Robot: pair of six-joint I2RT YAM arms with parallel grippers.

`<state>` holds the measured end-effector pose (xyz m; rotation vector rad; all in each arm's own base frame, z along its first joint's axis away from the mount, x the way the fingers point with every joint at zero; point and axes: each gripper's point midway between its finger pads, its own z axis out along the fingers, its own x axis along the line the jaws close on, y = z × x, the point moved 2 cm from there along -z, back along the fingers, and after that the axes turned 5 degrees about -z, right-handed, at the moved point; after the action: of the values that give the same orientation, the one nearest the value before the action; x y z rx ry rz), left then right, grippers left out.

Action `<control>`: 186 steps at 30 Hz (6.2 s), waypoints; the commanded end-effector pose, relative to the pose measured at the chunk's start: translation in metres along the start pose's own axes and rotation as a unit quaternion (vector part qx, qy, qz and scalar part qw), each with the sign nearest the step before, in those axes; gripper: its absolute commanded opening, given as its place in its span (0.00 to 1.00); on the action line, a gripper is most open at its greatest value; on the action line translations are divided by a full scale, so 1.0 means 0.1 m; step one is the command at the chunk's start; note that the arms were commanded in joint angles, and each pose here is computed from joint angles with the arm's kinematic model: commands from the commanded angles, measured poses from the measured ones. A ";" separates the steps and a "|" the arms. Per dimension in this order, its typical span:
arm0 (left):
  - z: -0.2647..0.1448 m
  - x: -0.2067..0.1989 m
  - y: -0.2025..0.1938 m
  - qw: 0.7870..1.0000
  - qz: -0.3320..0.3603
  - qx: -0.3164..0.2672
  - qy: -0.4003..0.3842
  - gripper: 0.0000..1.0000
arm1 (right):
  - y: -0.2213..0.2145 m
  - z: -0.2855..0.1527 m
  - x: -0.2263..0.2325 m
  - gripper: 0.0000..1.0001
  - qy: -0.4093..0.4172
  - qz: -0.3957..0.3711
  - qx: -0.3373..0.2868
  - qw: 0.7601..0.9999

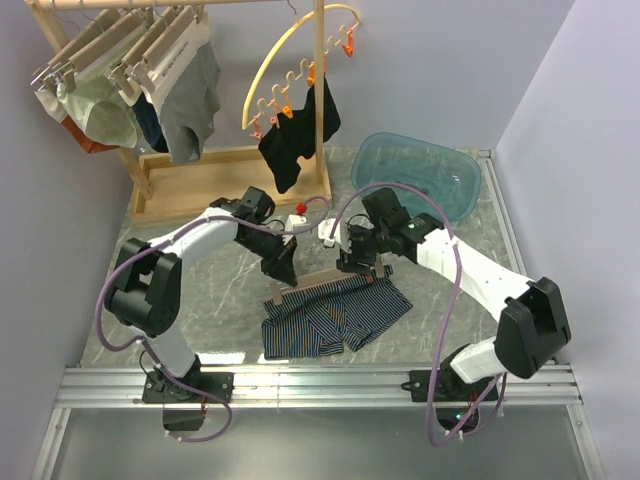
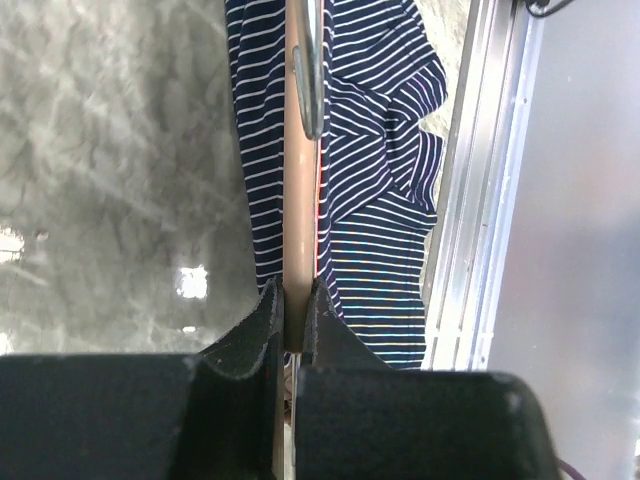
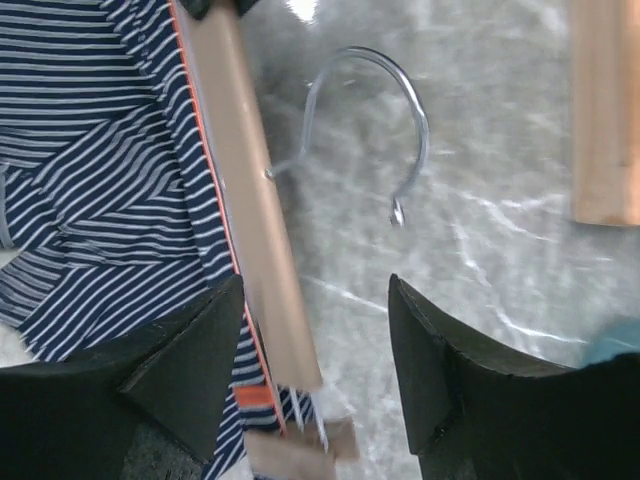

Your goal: Clip the underwear to the hanger

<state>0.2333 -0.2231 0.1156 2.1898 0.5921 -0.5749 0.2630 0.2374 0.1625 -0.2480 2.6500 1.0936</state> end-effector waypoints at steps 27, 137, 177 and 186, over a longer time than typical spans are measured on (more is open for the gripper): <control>-0.17 -0.29 0.27 0.994 0.100 -0.034 0.003 0.33 | 0.09 -0.05 0.31 0.00 0.130 0.094 -0.044 0.986; -4.42 -0.08 2.80 0.696 0.057 -0.528 0.483 0.00 | 0.20 -1.54 -0.48 0.94 -0.170 0.282 -0.146 0.933; -4.19 0.97 3.07 0.687 0.064 -0.517 0.507 0.06 | 0.04 -1.43 -0.43 0.94 -0.175 0.317 -0.127 0.924; -4.36 0.65 2.91 0.678 0.057 -0.524 0.512 0.47 | 0.10 -1.51 -0.41 0.96 -0.180 0.310 -0.130 0.924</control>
<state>0.5741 -0.0541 0.4608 1.2395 1.0160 0.9444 0.2762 0.1422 0.2627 0.7765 2.3437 1.4814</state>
